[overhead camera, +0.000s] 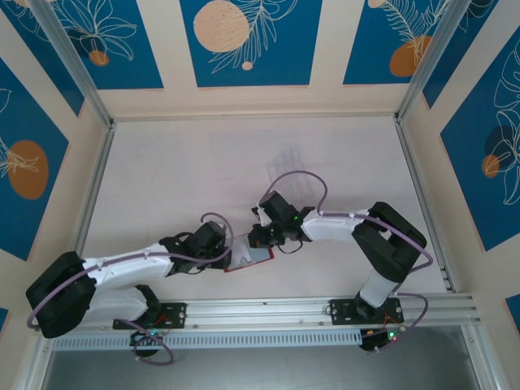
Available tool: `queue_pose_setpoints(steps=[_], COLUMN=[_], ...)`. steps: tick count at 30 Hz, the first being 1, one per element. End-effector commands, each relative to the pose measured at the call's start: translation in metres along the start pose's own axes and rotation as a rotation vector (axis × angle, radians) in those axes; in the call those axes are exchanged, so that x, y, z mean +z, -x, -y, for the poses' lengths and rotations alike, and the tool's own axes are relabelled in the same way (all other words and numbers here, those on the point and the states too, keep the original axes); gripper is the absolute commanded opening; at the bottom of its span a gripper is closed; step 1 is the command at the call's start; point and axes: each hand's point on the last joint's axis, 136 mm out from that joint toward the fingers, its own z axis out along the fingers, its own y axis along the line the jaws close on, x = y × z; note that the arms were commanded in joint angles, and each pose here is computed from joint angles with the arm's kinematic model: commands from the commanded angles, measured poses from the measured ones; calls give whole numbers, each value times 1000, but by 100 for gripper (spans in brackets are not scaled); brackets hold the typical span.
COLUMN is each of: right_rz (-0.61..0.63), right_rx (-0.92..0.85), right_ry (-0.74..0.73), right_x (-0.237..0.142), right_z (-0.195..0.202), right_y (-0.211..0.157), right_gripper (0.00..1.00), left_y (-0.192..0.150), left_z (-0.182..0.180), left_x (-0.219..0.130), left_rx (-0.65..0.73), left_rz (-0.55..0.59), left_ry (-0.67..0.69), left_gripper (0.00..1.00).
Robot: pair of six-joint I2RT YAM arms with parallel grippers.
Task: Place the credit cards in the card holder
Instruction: Insert the credit card into the card slot.
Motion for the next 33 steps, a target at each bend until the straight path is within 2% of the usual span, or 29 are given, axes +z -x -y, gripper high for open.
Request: queue_pose_setpoints(steps=[1,7,12,15,22,33], right_rz=[-31,-47,-41,-43,-58,-75], right_rx=[3,-16,-46,-54,-60,-65], right_ry=[-53,-82,-103,-110,-116,-48], right_x=[4,8,5,5,8,12], right_z=[7,6,0,-1,-1,-18], right_y=[-5,-8,-7,-7,-9,-9], right_gripper=[0,0,0,0,0,0], left_y=[-8,-7,-9,-10,-17,-29], left_z=[-8,-13,-22,-22,-24,-34], left_x=[-9,-12,-5,1,18,28], left_rx=[12,2,-6,1,2,-7], left_rz=[-28,-20,-31,-46,-83,-106], left_ry=[15,19,57,60,67,89], left_gripper=[35,32,19,16,14,13])
